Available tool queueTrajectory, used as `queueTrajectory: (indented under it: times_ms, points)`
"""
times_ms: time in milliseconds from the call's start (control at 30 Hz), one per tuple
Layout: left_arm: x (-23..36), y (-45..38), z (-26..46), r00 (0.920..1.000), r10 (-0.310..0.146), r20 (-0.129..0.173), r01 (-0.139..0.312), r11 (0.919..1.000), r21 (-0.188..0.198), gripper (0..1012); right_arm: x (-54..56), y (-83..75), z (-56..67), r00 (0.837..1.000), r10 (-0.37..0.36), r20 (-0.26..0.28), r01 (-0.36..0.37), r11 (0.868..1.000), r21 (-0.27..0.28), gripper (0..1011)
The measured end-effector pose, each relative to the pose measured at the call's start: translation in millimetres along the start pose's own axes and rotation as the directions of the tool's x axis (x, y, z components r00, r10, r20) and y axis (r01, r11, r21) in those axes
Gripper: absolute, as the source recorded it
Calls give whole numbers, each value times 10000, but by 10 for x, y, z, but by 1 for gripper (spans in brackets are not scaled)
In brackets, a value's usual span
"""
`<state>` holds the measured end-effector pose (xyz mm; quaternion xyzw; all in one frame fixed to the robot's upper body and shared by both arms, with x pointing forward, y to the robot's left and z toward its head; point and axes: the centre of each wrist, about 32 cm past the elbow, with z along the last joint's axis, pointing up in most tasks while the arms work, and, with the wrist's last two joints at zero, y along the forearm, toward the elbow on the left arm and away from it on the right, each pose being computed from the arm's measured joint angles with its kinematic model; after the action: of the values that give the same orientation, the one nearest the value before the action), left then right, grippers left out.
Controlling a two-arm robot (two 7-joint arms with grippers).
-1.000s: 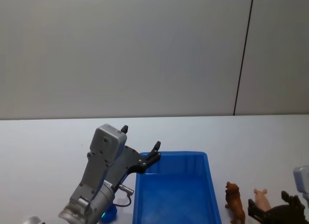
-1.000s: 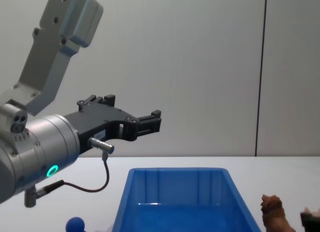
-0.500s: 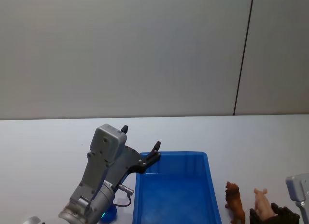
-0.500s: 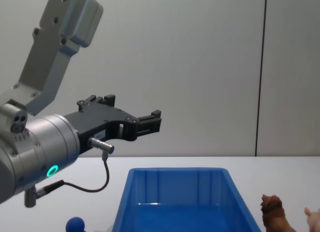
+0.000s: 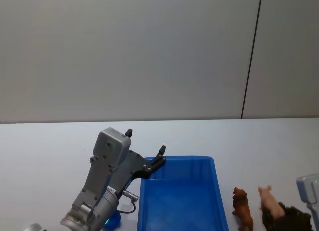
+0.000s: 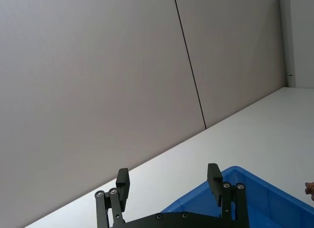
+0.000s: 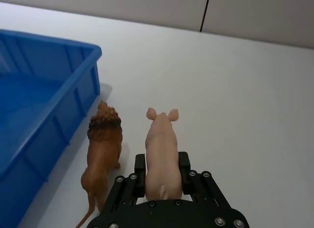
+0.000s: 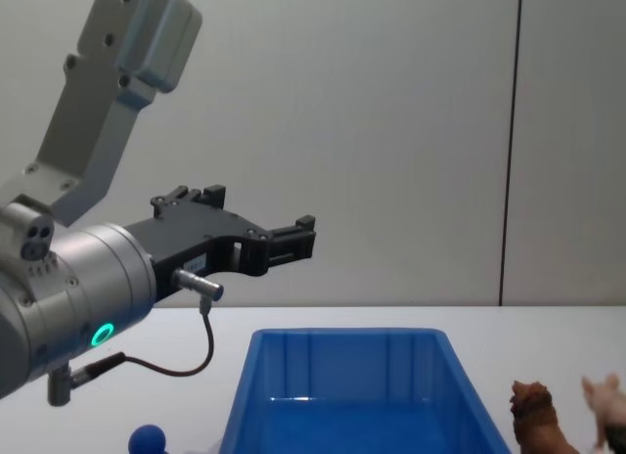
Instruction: Pick up the two dolls from the table and place them into the box.
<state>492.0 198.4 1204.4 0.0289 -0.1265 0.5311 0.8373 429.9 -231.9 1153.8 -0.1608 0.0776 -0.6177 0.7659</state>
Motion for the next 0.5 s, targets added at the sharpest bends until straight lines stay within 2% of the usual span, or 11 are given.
queueTrajectory:
  times_ms: [200,500]
  points:
    - [0,0,0,10000,0,0,0,10000,0,1001,-9,-44,122,9997,-60,239,45,9981,610,380]
    - [0,0,0,10000,0,0,0,10000,0,1001,-24,-60,337,9977,477,477,-548,9855,1607,380]
